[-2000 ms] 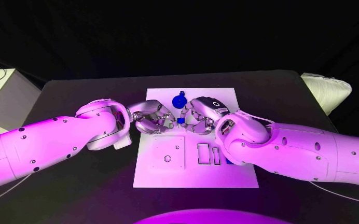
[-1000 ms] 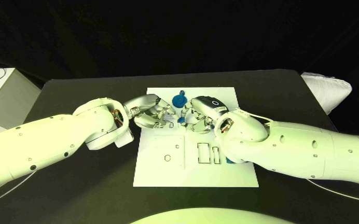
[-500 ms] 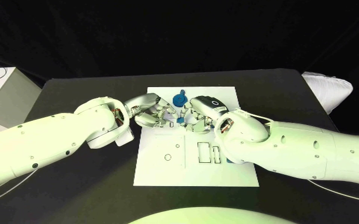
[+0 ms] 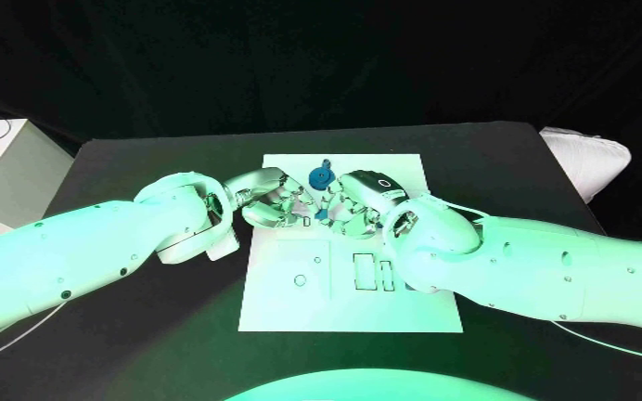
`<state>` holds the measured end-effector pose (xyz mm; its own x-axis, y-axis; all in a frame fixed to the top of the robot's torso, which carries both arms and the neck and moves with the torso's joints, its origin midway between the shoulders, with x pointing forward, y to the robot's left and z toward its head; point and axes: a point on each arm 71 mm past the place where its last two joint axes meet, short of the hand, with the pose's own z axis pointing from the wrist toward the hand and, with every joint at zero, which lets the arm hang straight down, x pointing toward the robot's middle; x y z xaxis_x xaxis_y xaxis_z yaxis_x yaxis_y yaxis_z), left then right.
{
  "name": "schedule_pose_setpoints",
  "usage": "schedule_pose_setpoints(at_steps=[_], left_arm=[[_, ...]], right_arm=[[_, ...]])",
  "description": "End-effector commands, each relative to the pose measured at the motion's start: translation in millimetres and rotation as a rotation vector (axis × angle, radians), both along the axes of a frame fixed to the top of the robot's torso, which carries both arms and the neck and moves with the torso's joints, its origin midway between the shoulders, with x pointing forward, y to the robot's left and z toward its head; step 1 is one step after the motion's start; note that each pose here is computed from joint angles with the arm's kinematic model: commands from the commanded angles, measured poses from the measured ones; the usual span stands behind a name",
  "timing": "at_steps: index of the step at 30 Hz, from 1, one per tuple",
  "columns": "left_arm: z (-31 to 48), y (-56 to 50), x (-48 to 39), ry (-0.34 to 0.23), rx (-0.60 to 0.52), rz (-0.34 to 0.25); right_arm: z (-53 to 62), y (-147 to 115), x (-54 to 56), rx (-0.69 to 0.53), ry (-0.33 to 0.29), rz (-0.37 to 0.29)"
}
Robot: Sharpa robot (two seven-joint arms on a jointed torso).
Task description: Assemble the parts on the task board
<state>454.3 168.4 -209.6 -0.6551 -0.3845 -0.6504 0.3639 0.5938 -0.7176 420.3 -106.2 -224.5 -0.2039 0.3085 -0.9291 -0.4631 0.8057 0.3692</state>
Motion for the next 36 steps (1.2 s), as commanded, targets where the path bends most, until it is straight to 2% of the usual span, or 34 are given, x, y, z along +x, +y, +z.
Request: schedule_pose_setpoints(at_steps=[1,19,36], left_arm=[[-1.3,-2.1,-1.2,0.014,0.015,-0.019],[-3.3,1.2,1.1,0.011,0.035,-0.014],[-3.9,-0.1,0.5,0.018,0.039,-0.022]], right_arm=[[1.6,1.2,-1.0,0.003,-0.017,0.009],[6.3,3.0,-4.2,0.045,-0.049,0.022],[7.1,6.5,-5.7,0.05,-0.051,0.037]])
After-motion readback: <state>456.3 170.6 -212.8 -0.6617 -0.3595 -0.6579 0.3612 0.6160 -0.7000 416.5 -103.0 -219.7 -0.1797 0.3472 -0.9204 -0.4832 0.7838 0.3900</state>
